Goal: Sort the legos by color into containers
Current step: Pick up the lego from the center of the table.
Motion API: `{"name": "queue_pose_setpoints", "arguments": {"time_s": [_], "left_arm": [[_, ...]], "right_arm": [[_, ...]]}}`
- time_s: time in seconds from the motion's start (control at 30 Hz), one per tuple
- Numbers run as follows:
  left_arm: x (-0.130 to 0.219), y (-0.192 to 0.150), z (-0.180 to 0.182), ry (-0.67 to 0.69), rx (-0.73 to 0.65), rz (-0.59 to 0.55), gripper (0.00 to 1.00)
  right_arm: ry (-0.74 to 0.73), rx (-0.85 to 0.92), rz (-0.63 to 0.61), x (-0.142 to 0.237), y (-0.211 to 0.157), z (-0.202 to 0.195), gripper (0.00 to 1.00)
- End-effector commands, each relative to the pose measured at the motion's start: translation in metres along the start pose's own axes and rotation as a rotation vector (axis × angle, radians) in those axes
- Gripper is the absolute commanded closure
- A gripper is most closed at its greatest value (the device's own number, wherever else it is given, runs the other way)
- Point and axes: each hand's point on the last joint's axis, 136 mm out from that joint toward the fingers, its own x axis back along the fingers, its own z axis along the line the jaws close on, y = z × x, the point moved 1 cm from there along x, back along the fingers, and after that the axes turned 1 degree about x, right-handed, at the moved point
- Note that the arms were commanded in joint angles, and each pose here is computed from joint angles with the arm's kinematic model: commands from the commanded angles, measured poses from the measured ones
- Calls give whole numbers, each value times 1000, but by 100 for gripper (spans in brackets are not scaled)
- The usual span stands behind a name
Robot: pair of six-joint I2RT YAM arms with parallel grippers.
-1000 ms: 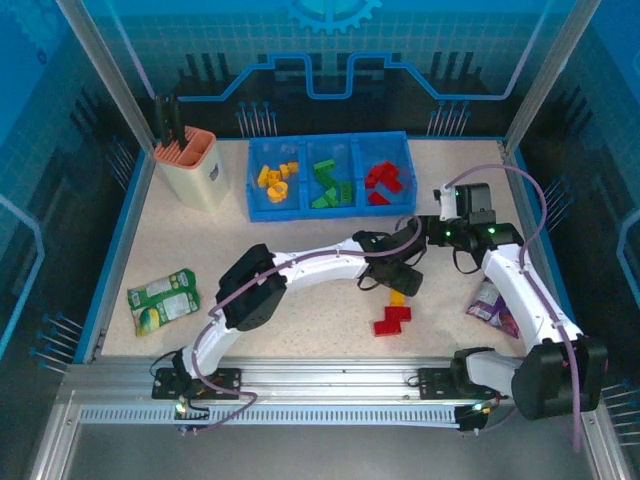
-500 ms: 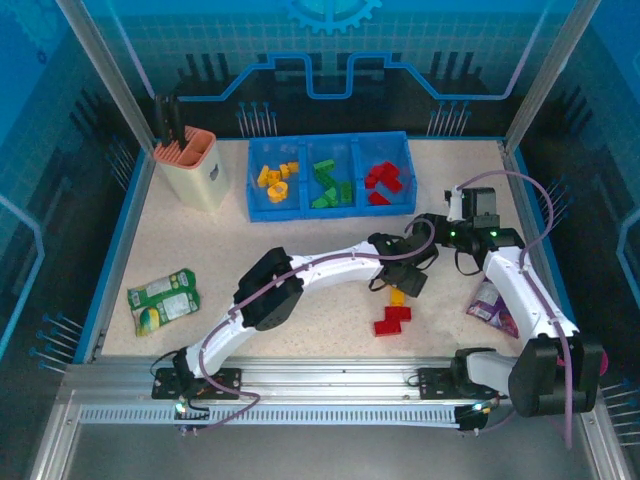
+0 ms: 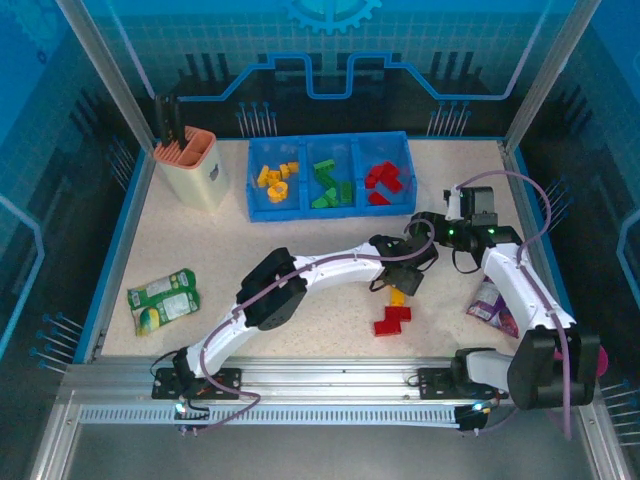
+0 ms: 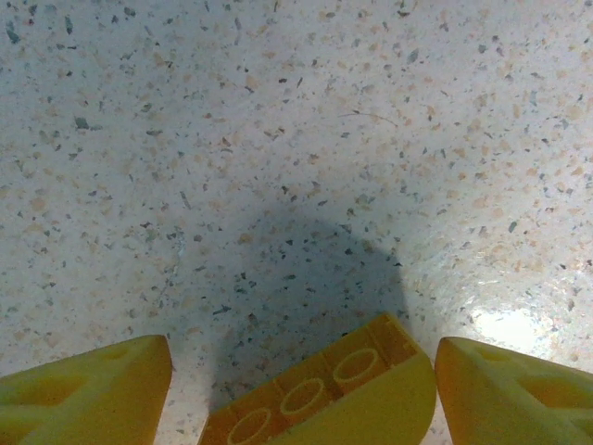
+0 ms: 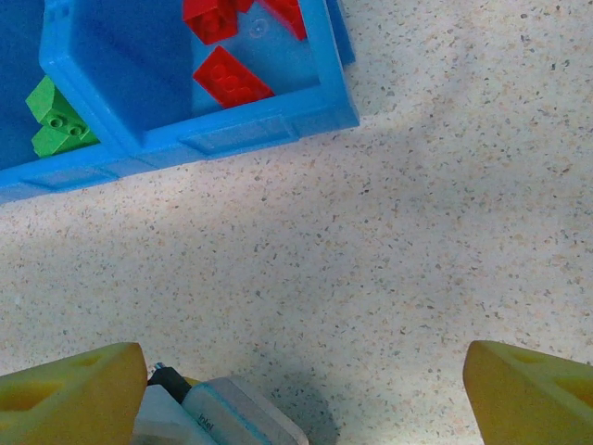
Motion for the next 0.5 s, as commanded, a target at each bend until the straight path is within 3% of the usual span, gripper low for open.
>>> {"name": "queue_pose_setpoints", "arguments": {"time_s": [0.0, 0.47], "left_arm": [[-28, -21, 8, 32, -30, 70, 24], [-35, -48, 14, 15, -103, 176, 46]], "right_arm": [[116, 3, -14, 5, 8, 22, 9], [114, -5, -4, -6, 15, 22, 7]]}}
